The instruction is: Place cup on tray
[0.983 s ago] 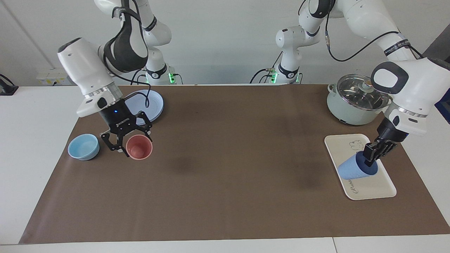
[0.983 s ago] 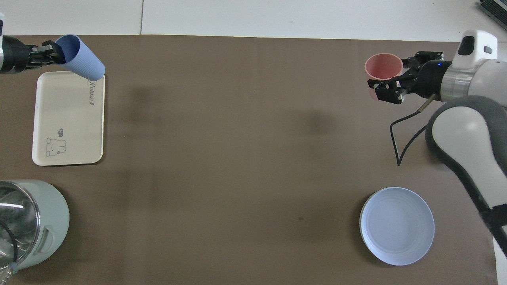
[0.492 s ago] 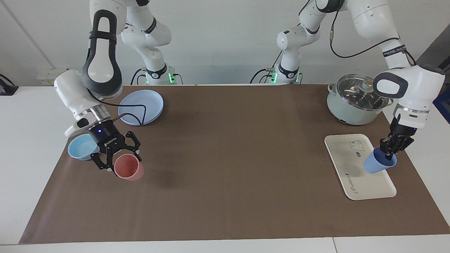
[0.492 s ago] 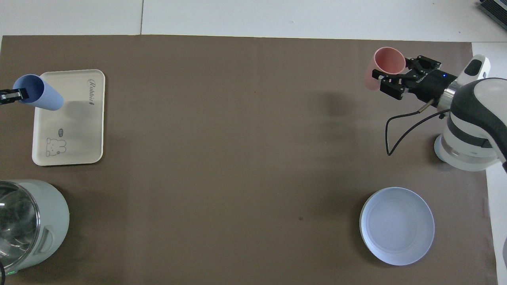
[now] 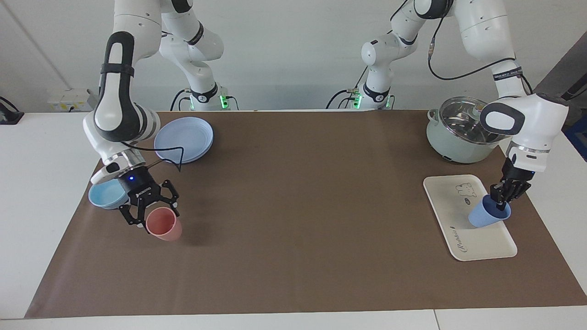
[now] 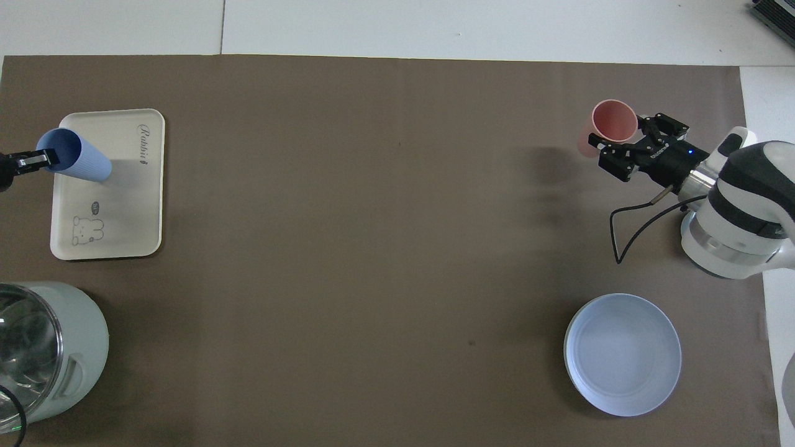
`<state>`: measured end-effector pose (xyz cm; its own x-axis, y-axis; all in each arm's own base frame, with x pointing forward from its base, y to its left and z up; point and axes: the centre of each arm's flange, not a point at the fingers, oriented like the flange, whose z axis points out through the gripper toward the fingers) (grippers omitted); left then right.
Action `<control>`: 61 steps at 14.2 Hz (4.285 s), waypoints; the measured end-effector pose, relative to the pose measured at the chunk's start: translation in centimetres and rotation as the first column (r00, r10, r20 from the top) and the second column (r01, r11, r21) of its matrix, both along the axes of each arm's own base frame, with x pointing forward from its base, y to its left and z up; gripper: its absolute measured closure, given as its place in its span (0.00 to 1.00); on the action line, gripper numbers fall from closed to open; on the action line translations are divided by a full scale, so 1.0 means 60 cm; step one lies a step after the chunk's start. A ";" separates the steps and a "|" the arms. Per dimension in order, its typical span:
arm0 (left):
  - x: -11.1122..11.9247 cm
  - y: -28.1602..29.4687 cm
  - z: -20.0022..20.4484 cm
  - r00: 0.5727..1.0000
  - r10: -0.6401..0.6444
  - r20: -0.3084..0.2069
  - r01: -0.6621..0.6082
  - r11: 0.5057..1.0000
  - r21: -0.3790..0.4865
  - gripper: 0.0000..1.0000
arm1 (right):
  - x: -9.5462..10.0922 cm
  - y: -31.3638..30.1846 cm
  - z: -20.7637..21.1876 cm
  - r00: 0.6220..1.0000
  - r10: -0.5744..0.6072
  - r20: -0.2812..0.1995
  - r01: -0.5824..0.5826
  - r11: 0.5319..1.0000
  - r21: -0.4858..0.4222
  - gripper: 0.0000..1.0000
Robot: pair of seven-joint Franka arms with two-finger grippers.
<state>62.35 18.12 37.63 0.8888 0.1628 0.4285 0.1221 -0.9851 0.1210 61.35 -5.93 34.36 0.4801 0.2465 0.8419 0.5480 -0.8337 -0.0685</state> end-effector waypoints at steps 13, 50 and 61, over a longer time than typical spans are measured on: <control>0.052 -0.174 0.296 0.957 -0.148 -0.248 0.152 0.988 -0.001 0.17 | -0.047 -0.023 -0.111 0.997 0.037 0.072 -0.036 0.999 -0.015 0.16; -0.139 -0.367 0.440 0.879 -0.203 -0.431 0.249 0.967 0.052 0.00 | -0.089 0.078 0.409 0.644 -0.459 -0.612 0.190 0.871 -0.453 0.00; -0.131 -0.367 0.449 0.878 -0.204 -0.432 0.248 0.967 0.049 0.00 | -0.110 0.071 0.493 0.487 -0.557 -0.673 0.238 0.826 -0.511 0.00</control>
